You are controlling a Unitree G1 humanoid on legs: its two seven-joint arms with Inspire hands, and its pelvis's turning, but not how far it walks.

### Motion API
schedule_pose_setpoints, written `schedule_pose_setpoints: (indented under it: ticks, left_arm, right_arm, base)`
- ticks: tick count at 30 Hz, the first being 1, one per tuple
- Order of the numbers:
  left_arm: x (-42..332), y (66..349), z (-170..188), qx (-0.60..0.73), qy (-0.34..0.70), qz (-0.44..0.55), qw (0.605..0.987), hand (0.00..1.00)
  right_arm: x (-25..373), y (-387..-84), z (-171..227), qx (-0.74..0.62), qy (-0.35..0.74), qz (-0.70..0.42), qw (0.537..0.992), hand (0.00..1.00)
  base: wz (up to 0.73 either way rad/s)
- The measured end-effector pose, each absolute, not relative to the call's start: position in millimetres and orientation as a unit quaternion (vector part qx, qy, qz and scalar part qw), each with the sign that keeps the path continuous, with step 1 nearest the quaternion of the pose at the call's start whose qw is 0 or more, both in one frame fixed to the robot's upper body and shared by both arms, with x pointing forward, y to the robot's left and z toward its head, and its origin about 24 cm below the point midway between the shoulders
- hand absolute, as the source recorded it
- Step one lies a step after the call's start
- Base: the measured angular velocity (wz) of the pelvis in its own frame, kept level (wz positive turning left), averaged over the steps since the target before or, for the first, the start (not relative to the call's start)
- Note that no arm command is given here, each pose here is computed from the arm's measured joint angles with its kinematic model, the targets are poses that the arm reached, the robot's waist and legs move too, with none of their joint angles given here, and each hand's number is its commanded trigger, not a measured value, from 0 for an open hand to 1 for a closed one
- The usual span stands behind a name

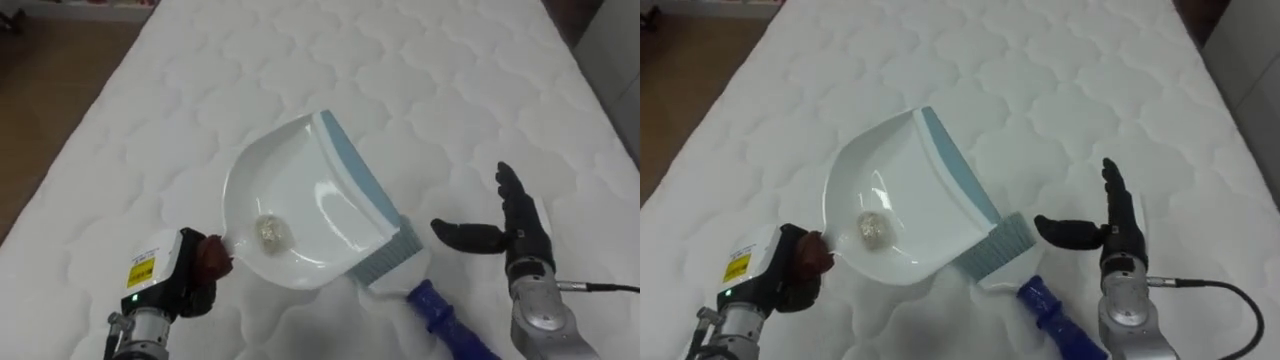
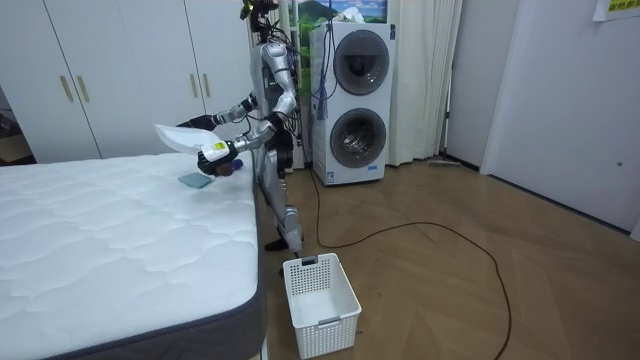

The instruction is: Clean bed

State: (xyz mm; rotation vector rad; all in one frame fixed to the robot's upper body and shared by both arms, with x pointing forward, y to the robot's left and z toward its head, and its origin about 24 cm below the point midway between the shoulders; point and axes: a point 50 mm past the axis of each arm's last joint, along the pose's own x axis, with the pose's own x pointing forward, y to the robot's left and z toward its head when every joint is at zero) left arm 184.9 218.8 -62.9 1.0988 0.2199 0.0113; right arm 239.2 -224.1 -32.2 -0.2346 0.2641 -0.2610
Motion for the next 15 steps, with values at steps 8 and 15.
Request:
schedule_pose_setpoints:
  ticks: [8, 15]
  left_arm:
    - [180.3, 216.5, -75.6, 0.515, 0.132, 0.013, 0.847, 1.0]
    - [180.3, 215.2, -76.2, 0.511, 0.134, 0.015, 0.849, 1.0]
  right_arm:
    - [236.6, -229.8, -35.0, -0.12, 0.135, -0.145, 0.973, 0.0]
    - [236.4, -227.1, -36.9, -0.093, 0.142, -0.133, 0.976, 0.0]
  base:
    - [0.81]
    - [0.72]
